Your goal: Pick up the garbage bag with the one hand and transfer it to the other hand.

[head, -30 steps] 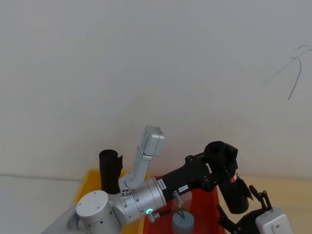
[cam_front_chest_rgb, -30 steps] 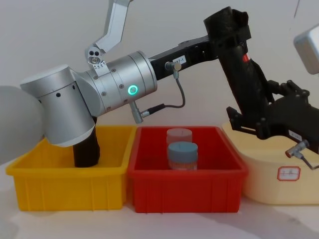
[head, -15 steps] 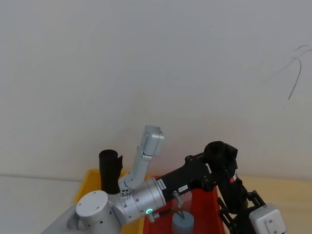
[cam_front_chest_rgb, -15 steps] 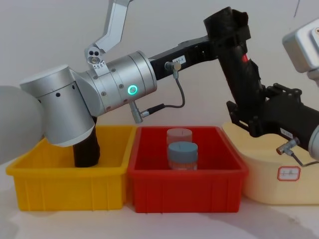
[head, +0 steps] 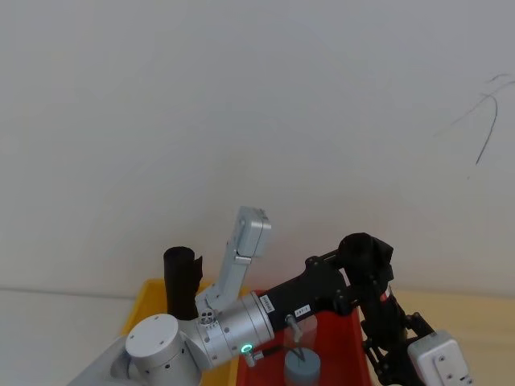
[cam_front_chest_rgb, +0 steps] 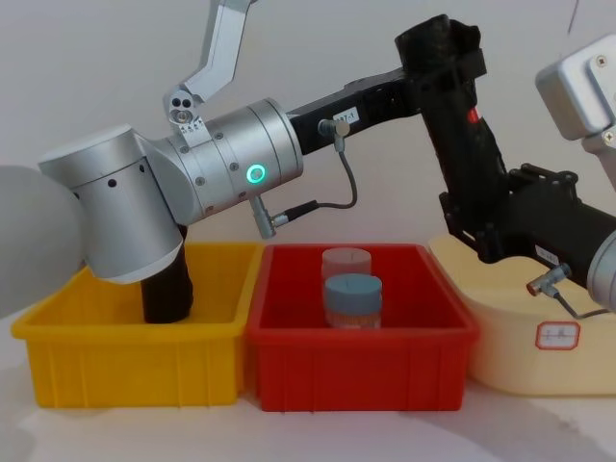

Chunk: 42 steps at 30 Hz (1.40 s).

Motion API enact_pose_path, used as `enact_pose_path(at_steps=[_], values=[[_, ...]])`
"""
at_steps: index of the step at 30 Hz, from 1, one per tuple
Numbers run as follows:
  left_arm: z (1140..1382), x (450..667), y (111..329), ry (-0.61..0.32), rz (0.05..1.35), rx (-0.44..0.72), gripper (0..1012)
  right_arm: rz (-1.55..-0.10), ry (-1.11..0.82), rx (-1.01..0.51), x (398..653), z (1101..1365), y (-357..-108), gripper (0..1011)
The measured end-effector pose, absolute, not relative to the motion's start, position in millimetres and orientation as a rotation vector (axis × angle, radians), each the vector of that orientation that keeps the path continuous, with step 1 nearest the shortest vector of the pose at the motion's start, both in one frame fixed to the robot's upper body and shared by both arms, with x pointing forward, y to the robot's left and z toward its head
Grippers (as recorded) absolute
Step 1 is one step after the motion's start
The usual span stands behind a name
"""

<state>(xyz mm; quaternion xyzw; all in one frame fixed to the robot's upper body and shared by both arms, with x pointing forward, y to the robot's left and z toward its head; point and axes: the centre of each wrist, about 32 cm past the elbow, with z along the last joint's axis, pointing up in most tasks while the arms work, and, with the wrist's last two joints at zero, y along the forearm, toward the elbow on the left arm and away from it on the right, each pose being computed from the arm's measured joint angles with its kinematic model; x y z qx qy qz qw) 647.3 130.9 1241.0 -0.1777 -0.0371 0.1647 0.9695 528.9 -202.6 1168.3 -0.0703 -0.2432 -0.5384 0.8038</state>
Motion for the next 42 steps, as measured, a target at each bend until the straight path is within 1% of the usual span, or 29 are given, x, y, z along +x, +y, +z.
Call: enact_pose_path(at_steps=[3,4,5,7,9,11,14,15,17,31,42], values=[[1241,647,131,-0.075,0.333,-0.359,633,-1.156,-0.522,-0.151,530,1168,-202,538],[1241,647,131,-0.075,0.333,-0.359,686,-1.157,-0.523,-0.152,530,1168,-202,538],[1241,647,131,-0.075,0.333,-0.359,686,-1.157,-0.523,-0.152,530,1168,-202,538],[1241,647,131,-0.075,0.333,-0.359,775,-1.159,-0.524,-0.151,531,1168,-202,538],[1241,647,131,-0.075,0.333,-0.359,817,-1.159,-0.526,-0.15,531,1168,-202,538],[1241,647,131,-0.075,0.333,-0.359,887,-1.161,-0.526,-0.149,532,1168,-203,538],[1241,647,131,-0.075,0.333,-0.359,934,-1.164,-0.527,-0.148,532,1169,-203,538],[1241,647,131,-0.075,0.333,-0.359,980,-1.166,-0.527,-0.147,533,1169,-203,538],[1241,647,131,-0.075,0.333,-0.359,1001,-1.169,-0.526,-0.146,533,1169,-203,538],[1241,647,131,-0.075,0.333,-0.359,1001,-1.241,-0.492,-0.134,539,1175,-208,538],[1241,647,131,-0.075,0.333,-0.359,1001,-1.384,-0.426,-0.163,554,1182,-216,538]])
